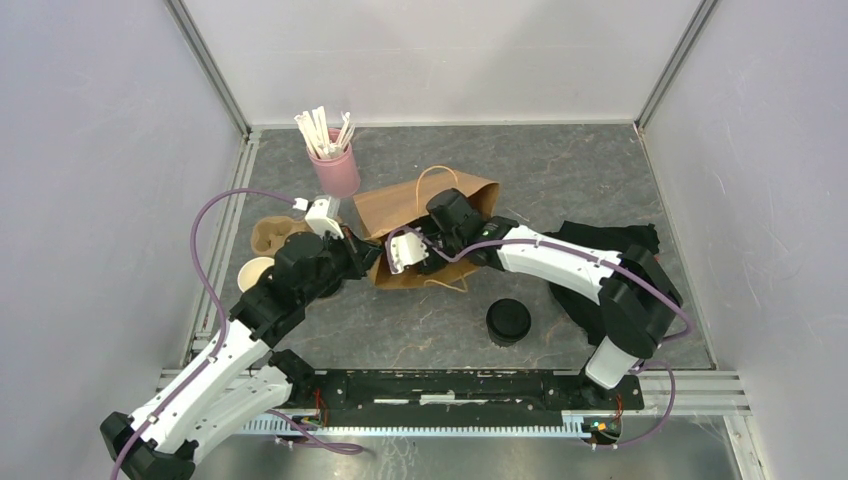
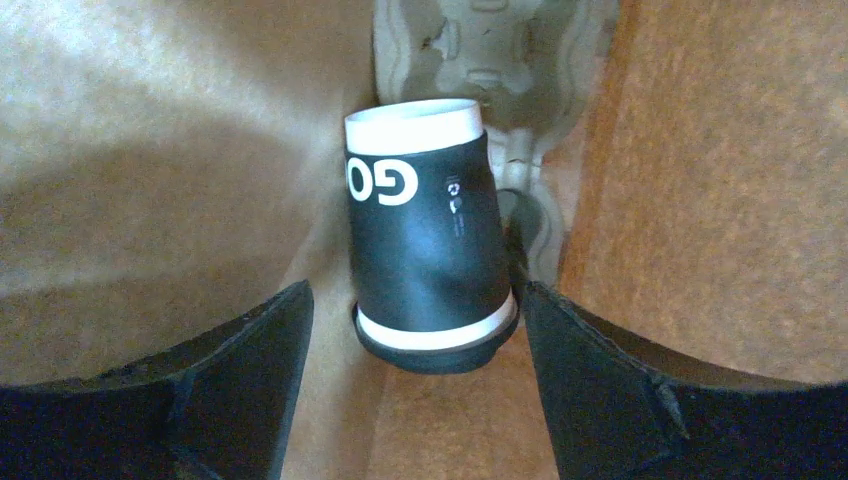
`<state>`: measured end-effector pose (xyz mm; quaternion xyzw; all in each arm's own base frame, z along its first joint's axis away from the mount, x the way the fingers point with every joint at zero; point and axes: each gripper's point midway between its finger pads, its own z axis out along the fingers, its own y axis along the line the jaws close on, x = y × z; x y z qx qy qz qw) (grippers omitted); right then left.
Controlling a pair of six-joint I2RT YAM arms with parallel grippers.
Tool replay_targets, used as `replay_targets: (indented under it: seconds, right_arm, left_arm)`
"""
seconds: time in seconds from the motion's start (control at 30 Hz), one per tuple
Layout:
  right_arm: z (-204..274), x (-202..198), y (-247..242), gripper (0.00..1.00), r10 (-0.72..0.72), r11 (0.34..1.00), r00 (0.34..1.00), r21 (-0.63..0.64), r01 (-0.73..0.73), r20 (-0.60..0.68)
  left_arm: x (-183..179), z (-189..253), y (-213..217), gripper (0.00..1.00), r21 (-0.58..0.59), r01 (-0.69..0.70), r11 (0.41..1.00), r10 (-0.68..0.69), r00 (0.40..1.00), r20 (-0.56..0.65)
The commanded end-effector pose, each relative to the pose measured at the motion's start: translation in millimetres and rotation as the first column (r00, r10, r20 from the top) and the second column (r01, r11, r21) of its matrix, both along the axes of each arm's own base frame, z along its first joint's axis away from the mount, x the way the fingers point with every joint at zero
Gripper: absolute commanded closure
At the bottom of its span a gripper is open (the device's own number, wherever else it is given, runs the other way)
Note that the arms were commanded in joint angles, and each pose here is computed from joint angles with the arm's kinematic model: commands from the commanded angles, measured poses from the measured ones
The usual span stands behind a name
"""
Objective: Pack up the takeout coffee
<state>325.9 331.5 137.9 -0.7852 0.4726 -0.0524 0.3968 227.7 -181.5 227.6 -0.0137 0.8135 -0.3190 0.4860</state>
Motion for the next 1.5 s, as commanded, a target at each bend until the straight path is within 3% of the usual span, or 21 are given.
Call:
replay_targets:
  seconds: [0.0, 0.23, 0.5, 0.63, 1.03, 1.27, 1.47]
  right_arm:
    - [7.6, 6.0, 19.3, 0.14, 0.036, 0.998, 0.999, 0.058, -0.038, 0.032]
    - [-23.3, 14.8, 23.3, 0.06, 0.081, 0.997, 0.997, -0.010, -0.080, 0.005]
    - [-40.6, 34.4, 25.2, 0.03, 0.032, 0.999, 0.999, -0.016, -0.032, 0.019]
    - [-42.4, 46.1, 26.1, 0.08, -0.010, 1.000, 0.999, -0.009, 0.010, 0.036]
    - [-33.9, 31.3, 19.3, 0.35, -0.017, 1.000, 1.000, 0.015, 0.017, -0.023]
    - [-20.4, 23.3, 15.0, 0.44, -0.025, 0.999, 0.999, 0.045, 0.026, -0.027]
    - [-3.6, 3.0, 14.6, 0.45, -0.005, 0.996, 0.999, 0.084, 0.008, -0.036]
  left_arm:
    - [-6.4, 14.8, -15.7, 0.98, -0.091, 0.069, 0.993, -0.068, 0.998, 0.018]
    - [-12.1, 22.3, -26.5, 0.98, -0.119, 0.141, 0.983, -0.136, 0.990, 0.043]
    - [-14.1, 23.2, -32.5, 0.98, -0.124, 0.172, 0.977, -0.169, 0.985, 0.034]
    - [-13.2, 22.4, -30.6, 0.98, -0.113, 0.163, 0.980, -0.161, 0.987, 0.027]
    - [-3.7, 12.3, 3.8, 0.98, -0.040, -0.028, 0.999, 0.027, 1.000, -0.010]
    - [0.7, 8.2, 4.4, 0.98, -0.023, -0.048, 0.999, 0.047, 0.999, -0.027]
    - [5.2, 5.0, 8.1, 0.98, 0.002, -0.080, 0.997, 0.080, 0.996, -0.050]
